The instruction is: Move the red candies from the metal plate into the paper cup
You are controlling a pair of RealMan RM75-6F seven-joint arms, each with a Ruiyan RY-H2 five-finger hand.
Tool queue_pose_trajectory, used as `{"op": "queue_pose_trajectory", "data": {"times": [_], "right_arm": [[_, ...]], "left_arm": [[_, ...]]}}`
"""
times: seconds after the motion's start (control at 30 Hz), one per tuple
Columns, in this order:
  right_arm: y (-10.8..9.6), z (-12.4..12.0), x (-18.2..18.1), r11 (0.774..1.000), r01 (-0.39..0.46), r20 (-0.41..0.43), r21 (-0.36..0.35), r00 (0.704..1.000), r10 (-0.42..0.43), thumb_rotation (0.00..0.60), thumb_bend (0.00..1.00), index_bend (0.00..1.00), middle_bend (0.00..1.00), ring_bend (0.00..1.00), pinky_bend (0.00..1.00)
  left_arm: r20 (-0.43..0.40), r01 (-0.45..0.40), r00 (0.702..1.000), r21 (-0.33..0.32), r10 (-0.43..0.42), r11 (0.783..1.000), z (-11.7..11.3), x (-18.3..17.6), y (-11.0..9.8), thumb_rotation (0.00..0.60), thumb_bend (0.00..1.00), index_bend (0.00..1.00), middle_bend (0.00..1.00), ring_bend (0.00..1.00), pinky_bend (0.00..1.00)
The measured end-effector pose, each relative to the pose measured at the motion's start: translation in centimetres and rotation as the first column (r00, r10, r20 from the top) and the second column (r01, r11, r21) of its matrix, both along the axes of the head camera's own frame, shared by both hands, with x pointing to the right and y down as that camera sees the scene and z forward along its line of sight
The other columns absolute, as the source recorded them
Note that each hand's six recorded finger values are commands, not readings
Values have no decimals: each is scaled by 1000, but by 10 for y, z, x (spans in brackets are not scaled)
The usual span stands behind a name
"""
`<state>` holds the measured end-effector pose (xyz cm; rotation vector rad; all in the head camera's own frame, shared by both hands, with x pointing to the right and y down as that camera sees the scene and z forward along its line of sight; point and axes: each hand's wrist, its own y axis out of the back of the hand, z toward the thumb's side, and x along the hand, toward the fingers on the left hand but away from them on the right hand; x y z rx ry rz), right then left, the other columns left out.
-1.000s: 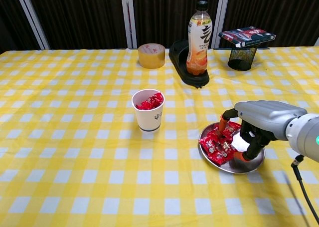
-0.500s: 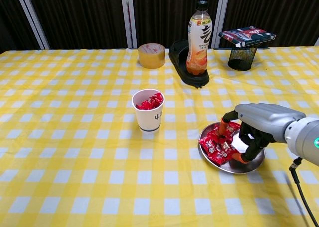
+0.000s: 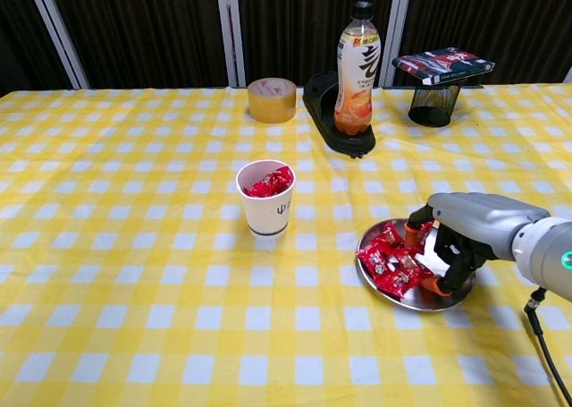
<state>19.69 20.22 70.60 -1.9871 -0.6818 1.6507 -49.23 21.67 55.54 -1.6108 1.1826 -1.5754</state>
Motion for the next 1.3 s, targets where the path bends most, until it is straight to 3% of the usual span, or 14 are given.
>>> {"op": "queue_pose_trajectory", "data": {"times": [0.83,1.3], "right_arm": [[1,0,-14,1000,-2,47,6,999,2,600,354,436,886,902,897],[1,6,-7,1000,-13,24,-7,1000,13,600,503,526,886,902,897]], "left_arm": [[0,7,1000,-1,-7,1000,0,-1,0,600,47,0,0,0,0],[0,5,1000,-2,-5,1000,0,-1,0,600,46,0,0,0,0]]}}
